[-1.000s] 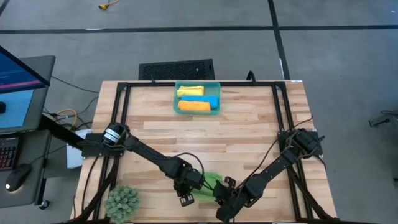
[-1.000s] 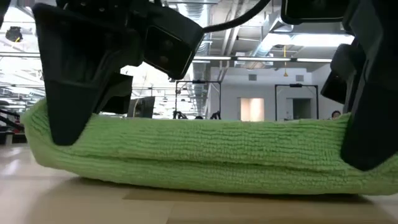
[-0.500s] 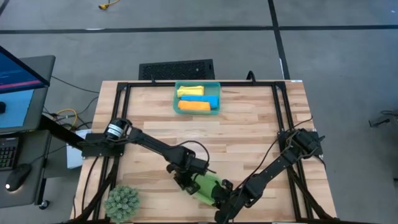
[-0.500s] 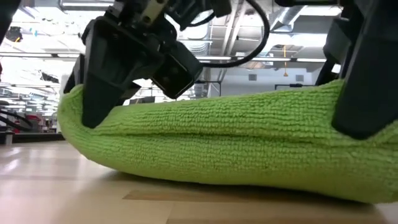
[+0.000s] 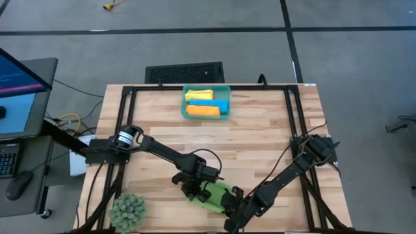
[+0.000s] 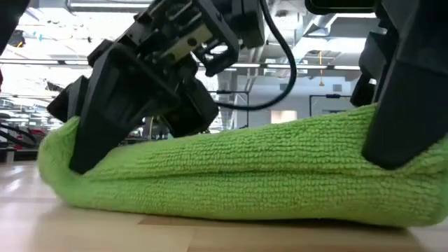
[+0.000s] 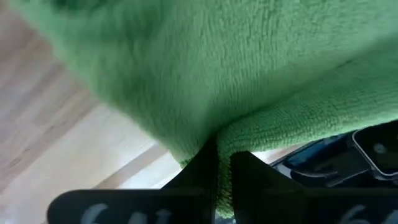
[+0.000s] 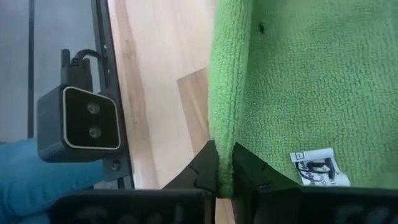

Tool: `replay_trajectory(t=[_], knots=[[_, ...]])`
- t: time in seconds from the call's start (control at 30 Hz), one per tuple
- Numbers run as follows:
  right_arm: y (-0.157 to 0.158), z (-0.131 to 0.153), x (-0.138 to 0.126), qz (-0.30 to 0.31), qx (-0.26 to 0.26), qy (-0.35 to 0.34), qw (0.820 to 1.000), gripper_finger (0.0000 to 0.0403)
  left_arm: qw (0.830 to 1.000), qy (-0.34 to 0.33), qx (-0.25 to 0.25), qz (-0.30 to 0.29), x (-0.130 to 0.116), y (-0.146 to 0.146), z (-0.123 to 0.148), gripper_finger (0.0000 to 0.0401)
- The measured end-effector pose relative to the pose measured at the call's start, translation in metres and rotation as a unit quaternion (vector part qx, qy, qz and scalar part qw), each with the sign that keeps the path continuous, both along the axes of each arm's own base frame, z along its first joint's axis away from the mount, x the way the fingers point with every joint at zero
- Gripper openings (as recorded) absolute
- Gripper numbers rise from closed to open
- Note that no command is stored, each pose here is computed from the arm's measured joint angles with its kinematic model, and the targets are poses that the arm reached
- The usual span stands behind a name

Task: Roll microfiber towels into tight, uniform cylinder then place into a basket
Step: Roll the green microfiber towel

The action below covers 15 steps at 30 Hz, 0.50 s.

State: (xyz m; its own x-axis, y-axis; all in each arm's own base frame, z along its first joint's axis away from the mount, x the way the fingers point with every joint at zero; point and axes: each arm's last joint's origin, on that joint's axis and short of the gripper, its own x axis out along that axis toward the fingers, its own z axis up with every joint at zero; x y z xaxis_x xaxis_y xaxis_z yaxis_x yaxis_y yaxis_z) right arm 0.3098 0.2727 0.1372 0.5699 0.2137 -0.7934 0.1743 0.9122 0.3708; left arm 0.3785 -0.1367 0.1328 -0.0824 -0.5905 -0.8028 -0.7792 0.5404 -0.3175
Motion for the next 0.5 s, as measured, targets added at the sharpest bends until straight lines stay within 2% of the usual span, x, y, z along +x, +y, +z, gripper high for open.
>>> replay_trajectory(t=[0.23,0.5], knots=[[0.001,0.000,0.000,-0.002,0.011,0.002,1.000,0.0043,0.999,0.018,-0.041,-0.019,0.004,-0.003,-0.024,0.0015],[0.004,0.000,-0.002,0.019,-0.002,-0.004,1.000,0.0043,0.998,0.017,-0.056,-0.027,0.005,-0.004,-0.030,0.0015]])
